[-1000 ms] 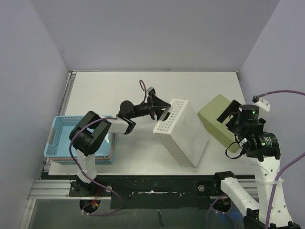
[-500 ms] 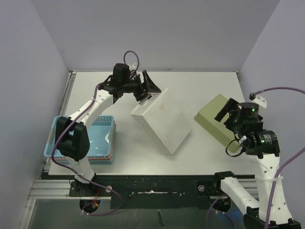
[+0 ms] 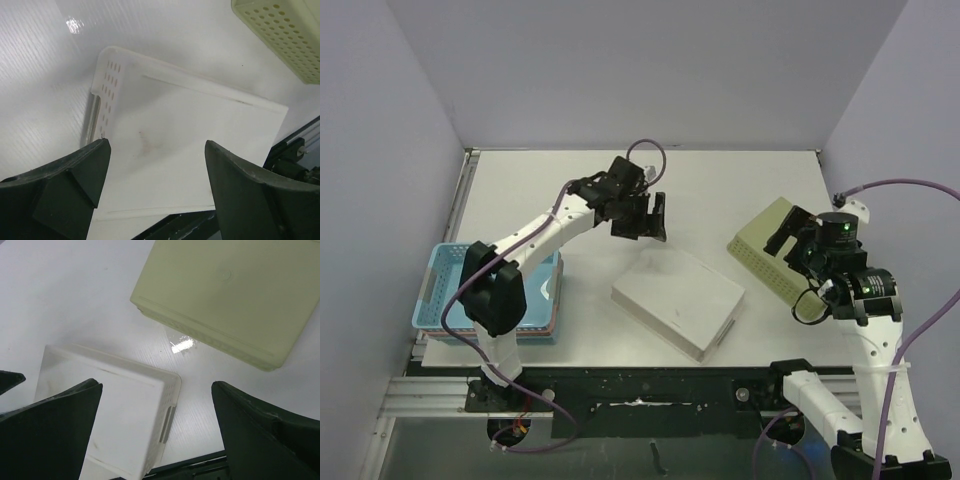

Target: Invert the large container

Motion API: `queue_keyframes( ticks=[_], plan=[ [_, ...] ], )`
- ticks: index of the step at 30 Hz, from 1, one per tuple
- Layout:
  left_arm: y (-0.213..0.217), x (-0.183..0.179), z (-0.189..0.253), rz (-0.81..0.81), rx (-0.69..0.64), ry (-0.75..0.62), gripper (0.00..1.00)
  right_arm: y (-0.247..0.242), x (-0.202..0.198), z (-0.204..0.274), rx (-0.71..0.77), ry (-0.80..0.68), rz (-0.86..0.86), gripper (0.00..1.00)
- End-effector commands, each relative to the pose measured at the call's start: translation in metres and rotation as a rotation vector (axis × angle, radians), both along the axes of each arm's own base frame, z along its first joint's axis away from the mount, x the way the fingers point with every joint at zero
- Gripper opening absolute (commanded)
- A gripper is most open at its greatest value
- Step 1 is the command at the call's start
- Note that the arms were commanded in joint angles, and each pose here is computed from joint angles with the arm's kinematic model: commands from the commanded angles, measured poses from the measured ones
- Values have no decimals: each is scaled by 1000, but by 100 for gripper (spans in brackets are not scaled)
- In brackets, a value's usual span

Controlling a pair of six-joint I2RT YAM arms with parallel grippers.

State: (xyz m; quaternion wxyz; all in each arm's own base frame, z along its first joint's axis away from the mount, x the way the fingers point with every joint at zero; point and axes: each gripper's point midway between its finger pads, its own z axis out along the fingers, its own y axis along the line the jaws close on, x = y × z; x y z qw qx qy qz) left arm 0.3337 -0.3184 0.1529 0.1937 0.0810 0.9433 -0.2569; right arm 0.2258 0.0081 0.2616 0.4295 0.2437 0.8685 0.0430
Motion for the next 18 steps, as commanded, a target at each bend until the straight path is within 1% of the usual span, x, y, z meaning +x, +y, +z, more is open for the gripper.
queue_keyframes(
  ticks=[1, 3, 5, 7, 8, 10, 11, 13, 14, 16, 18],
  plan=[
    [11, 31, 66, 30, 59, -257, 77, 14, 11, 9, -3, -38, 116, 98],
    [18, 34, 93, 47, 53, -321, 77, 29, 14, 6, 7, -18, 205, 98],
    [37, 40, 121, 82, 84, -394, 78, 49, 17, 2, 23, -6, 282, 98],
    [81, 50, 144, 182, 174, -448, 82, 79, 18, -3, 39, -5, 364, 98],
    [107, 54, 153, 240, 207, -454, 84, 98, 16, -9, 51, 3, 406, 98],
    [158, 60, 166, 330, 203, -426, 85, 146, 13, -25, 41, 35, 497, 98],
    [191, 60, 174, 396, 190, -415, 85, 174, 7, -30, 2, 39, 551, 98],
    [225, 53, 179, 463, 169, -407, 86, 221, 7, -39, -62, 58, 639, 98],
    [238, 46, 179, 504, 181, -413, 88, 245, 8, -43, -74, 63, 684, 98],
    [269, 35, 175, 594, 255, -414, 88, 288, 11, -53, -79, 92, 767, 98],
    [294, 25, 163, 646, 302, -375, 88, 331, 11, -63, -62, 108, 854, 98]
  ],
)
